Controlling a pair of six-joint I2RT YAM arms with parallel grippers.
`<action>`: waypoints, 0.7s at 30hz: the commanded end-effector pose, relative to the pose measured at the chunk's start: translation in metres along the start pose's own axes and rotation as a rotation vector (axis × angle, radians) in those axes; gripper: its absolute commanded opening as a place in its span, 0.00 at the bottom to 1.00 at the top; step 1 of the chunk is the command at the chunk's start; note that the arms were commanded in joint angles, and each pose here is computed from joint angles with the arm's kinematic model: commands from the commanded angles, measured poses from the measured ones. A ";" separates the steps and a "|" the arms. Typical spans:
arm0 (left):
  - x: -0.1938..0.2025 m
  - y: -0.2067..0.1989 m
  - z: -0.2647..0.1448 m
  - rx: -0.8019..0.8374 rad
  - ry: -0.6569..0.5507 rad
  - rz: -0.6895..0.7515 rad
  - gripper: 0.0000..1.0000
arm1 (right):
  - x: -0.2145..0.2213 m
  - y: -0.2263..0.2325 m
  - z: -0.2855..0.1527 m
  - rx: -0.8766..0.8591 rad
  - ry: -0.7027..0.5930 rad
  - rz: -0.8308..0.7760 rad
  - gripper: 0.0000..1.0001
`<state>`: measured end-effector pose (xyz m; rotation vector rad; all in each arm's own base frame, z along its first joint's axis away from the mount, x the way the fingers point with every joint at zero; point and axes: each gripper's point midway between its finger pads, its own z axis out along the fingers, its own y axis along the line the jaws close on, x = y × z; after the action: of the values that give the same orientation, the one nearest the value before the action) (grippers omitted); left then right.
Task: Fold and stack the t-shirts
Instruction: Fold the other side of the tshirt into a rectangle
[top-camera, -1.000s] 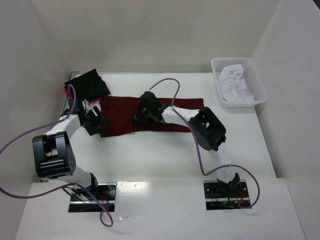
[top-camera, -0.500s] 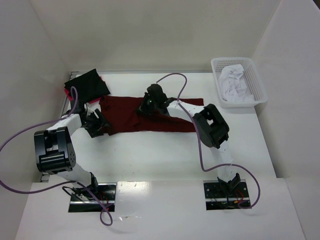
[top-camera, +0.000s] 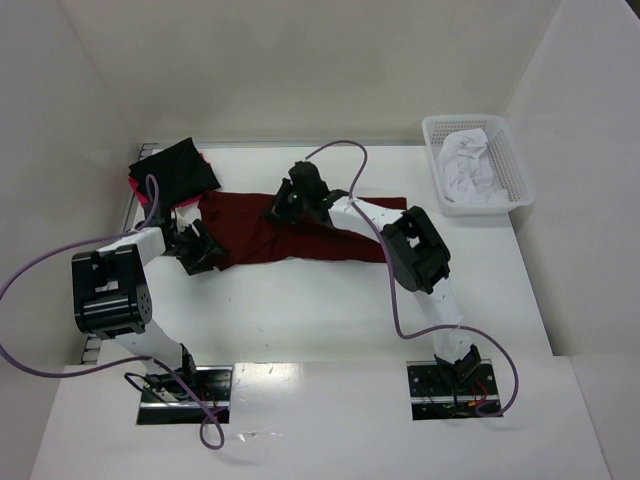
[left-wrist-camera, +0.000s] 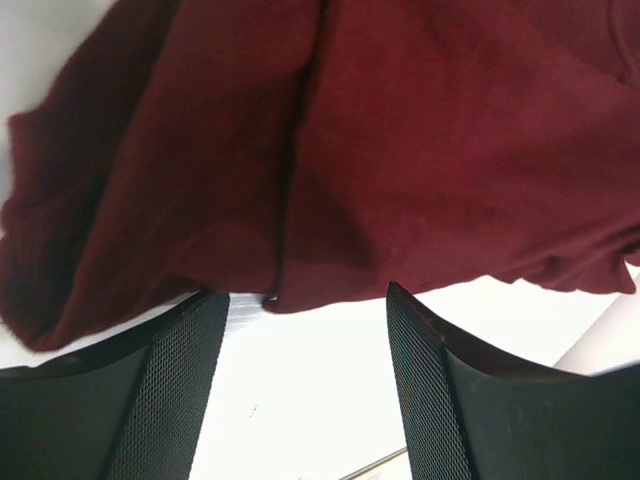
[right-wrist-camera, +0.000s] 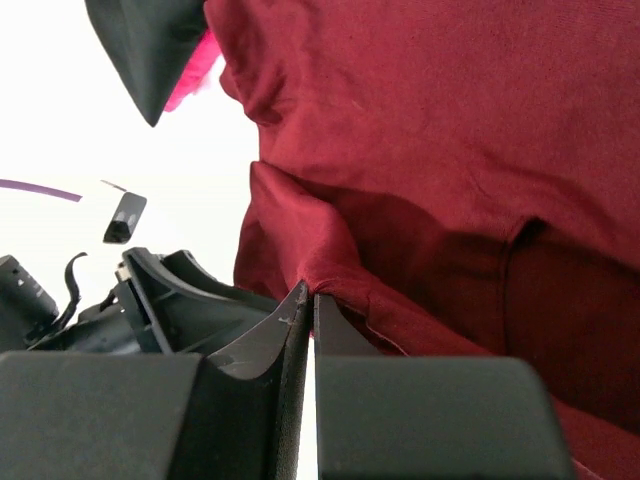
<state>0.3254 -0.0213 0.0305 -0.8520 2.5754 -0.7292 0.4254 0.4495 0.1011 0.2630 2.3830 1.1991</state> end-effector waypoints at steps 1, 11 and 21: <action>-0.002 -0.003 0.006 0.048 0.008 0.022 0.72 | -0.006 0.006 0.007 -0.026 0.001 -0.013 0.06; 0.006 -0.005 0.014 0.092 0.069 0.021 0.35 | -0.004 -0.010 0.009 0.014 0.015 0.003 0.10; 0.020 -0.013 -0.004 0.115 0.116 0.055 0.22 | -0.011 -0.025 0.009 0.047 0.005 0.021 0.21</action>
<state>0.3181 -0.0373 0.0203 -0.7952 2.6249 -0.8819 0.4315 0.4373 0.0704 0.3061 2.4449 1.1437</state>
